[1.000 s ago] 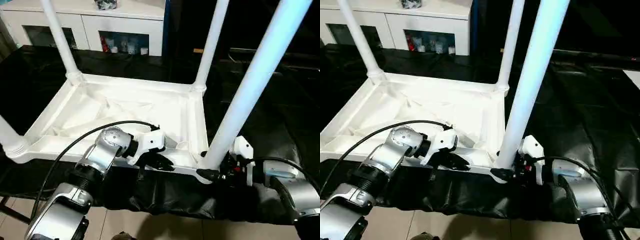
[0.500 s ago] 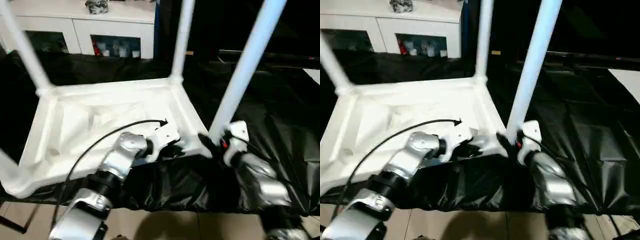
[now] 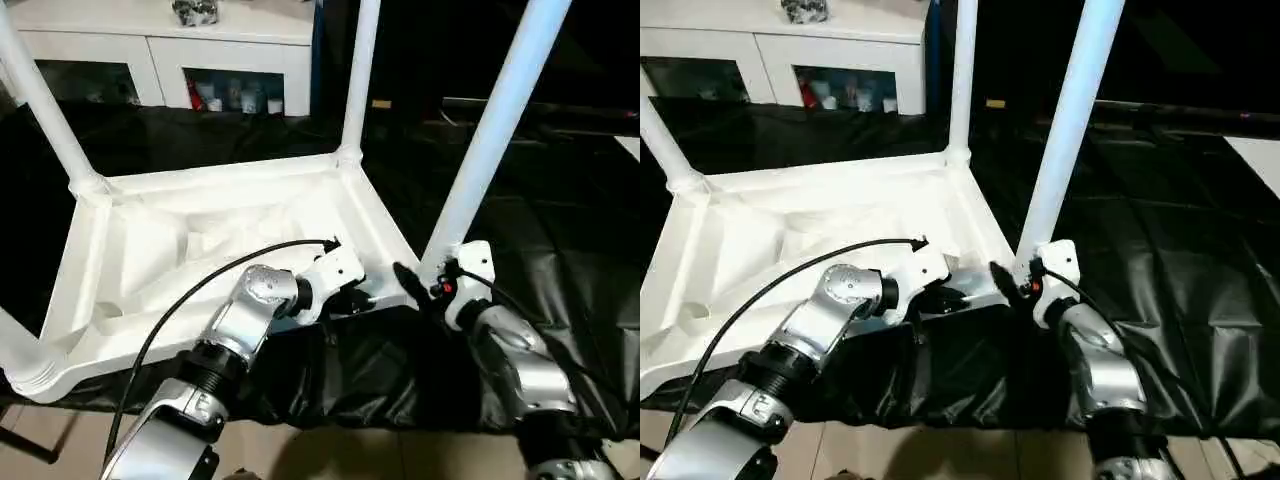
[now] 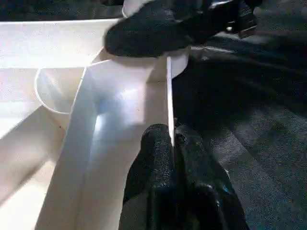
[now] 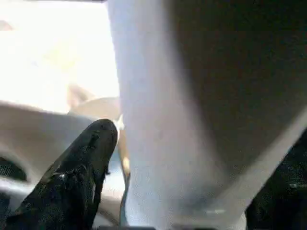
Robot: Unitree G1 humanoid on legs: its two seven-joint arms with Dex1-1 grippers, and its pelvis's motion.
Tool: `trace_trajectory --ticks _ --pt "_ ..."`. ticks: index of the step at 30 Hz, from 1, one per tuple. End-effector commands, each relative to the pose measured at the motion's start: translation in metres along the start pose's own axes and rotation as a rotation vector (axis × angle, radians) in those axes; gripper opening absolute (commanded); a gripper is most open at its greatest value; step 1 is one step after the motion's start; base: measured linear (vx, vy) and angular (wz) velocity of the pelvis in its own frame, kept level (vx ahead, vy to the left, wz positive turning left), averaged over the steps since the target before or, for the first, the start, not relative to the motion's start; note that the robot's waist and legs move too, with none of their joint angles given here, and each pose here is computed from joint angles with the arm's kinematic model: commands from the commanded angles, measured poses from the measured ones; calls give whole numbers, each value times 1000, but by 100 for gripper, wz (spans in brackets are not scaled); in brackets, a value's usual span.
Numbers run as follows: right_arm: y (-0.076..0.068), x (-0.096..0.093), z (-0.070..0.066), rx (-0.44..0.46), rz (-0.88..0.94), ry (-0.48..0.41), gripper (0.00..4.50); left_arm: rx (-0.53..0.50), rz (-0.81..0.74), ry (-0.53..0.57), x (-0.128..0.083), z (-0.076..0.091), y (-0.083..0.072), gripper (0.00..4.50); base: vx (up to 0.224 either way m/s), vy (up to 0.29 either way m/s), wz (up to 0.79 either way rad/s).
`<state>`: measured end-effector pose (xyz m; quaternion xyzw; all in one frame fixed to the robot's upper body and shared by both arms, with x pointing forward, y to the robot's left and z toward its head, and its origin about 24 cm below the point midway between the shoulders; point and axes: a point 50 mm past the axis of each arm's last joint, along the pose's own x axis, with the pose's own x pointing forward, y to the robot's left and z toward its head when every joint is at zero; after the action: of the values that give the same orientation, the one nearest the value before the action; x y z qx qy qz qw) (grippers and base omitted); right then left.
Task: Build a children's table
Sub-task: Rotate leg to tighten
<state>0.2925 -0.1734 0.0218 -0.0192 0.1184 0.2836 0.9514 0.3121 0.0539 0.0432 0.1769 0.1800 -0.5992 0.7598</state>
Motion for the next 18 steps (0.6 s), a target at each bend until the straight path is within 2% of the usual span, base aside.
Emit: trace_trajectory --ticks 1,7,9,12,13,18 --pt "45 7 -2 -30 360 7 364 76 -194 -113 16 20 -20 0 0 0 0" --pt "40 -14 1 -64 521 28 364 89 -261 -83 4 15 -16 0 0 0 0" --pt "34 -24 4 -85 602 51 334 99 -290 -52 -2 12 -12 0 0 0 0" --pt "32 -28 6 -87 641 65 322 104 -303 -40 -6 10 -10 0 0 0 0" --pt "31 -30 7 -90 661 73 297 104 -307 -37 -7 9 -9 0 0 0 0" --pt "29 -35 7 -118 723 113 270 104 -320 -22 -13 7 -4 0 0 0 0"
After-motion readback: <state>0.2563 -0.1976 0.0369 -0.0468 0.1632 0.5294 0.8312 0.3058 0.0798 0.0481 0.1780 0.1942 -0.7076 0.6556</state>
